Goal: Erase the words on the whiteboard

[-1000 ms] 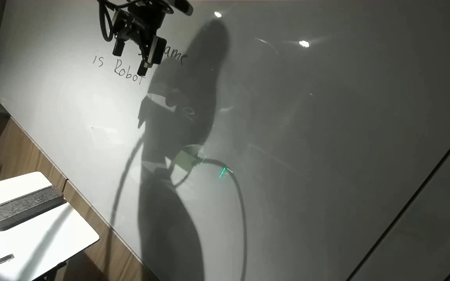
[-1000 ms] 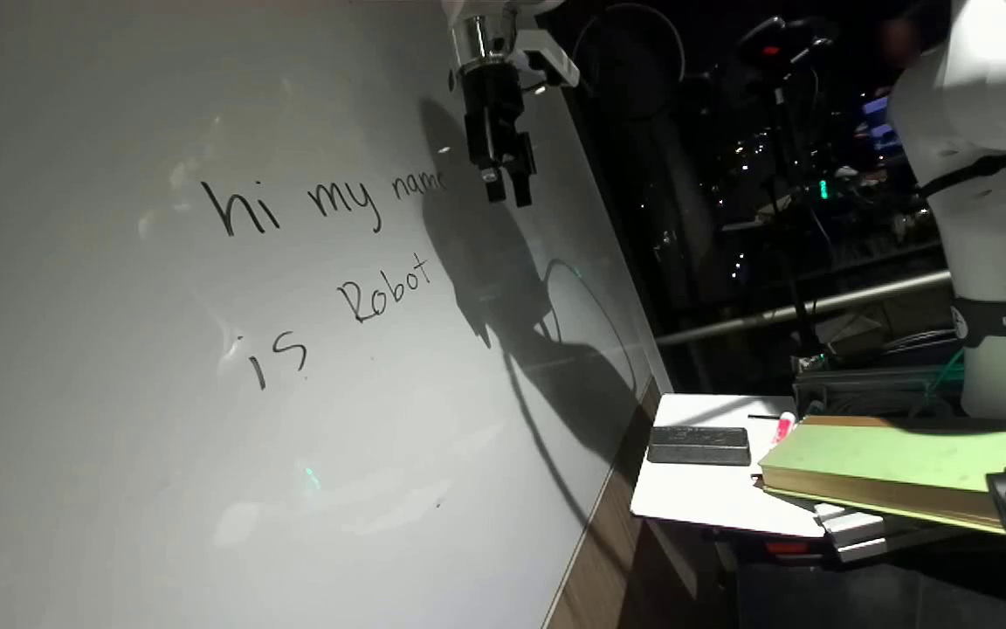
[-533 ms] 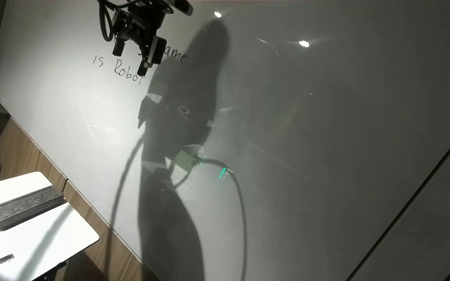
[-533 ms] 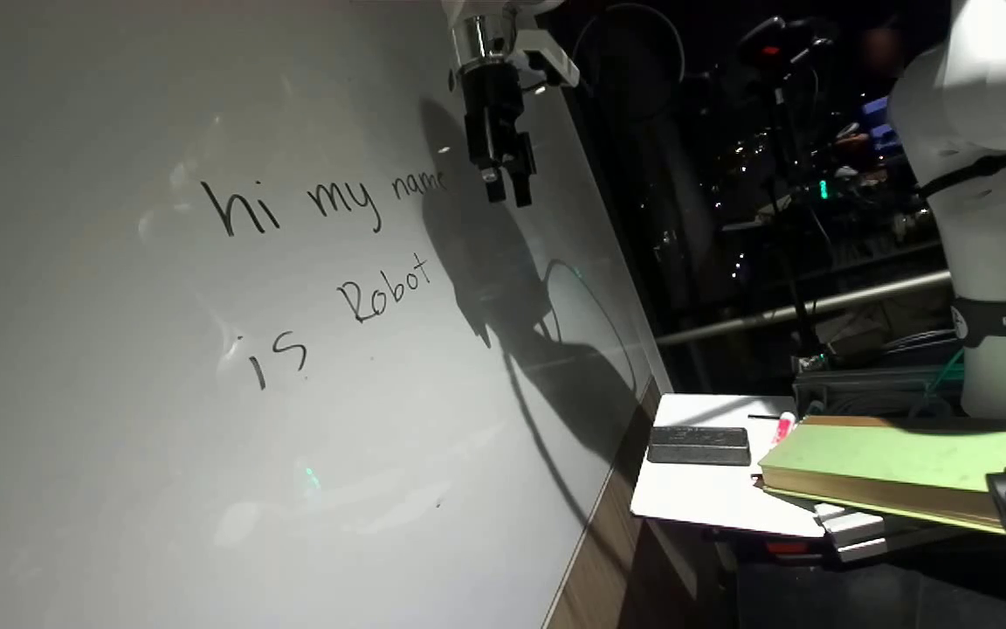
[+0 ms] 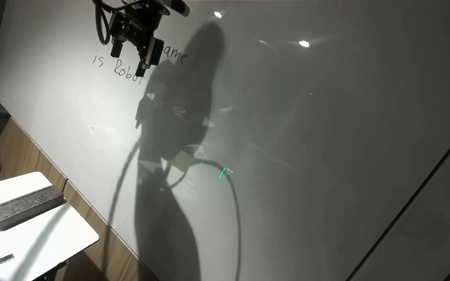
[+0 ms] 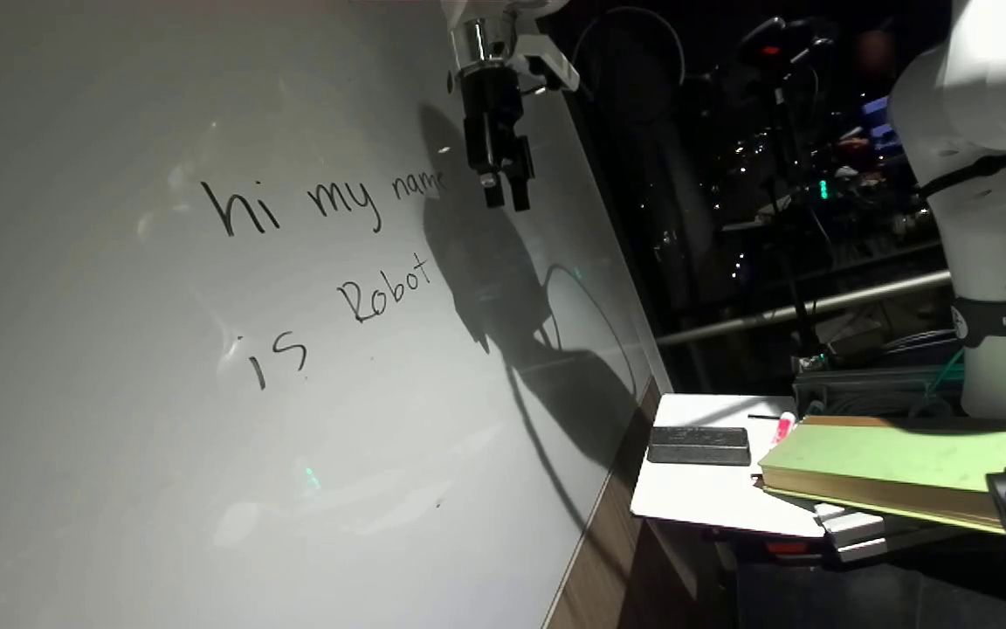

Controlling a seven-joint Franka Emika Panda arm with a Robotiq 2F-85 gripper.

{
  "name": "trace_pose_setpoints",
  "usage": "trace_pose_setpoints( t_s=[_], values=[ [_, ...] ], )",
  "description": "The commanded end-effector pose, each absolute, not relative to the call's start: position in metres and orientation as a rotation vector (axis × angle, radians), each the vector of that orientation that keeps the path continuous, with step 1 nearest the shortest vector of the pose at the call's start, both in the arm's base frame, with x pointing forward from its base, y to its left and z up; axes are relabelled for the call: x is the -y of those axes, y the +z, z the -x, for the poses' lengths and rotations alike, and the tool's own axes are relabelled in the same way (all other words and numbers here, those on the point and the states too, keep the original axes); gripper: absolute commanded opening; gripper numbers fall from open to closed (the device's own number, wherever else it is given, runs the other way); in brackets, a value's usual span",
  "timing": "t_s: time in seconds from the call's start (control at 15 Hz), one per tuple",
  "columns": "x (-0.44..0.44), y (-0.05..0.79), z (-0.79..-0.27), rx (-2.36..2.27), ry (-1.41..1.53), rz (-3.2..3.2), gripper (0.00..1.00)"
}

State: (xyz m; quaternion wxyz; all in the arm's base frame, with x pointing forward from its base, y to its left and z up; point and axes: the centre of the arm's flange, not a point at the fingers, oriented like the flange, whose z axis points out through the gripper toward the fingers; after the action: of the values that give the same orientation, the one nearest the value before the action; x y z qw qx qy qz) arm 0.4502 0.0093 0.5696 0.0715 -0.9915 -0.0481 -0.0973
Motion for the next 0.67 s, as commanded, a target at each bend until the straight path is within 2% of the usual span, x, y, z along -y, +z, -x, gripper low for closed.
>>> trace_pose_setpoints(
  t_s=[0.0, 0.6],
  values=[
    [-0.030, 0.543, -0.426, 0.169, -0.402, 2.997, 1.00],
    [-0.043, 0.457, -0.400, 0.174, -0.404, 3.116, 1.00]
  ],
)
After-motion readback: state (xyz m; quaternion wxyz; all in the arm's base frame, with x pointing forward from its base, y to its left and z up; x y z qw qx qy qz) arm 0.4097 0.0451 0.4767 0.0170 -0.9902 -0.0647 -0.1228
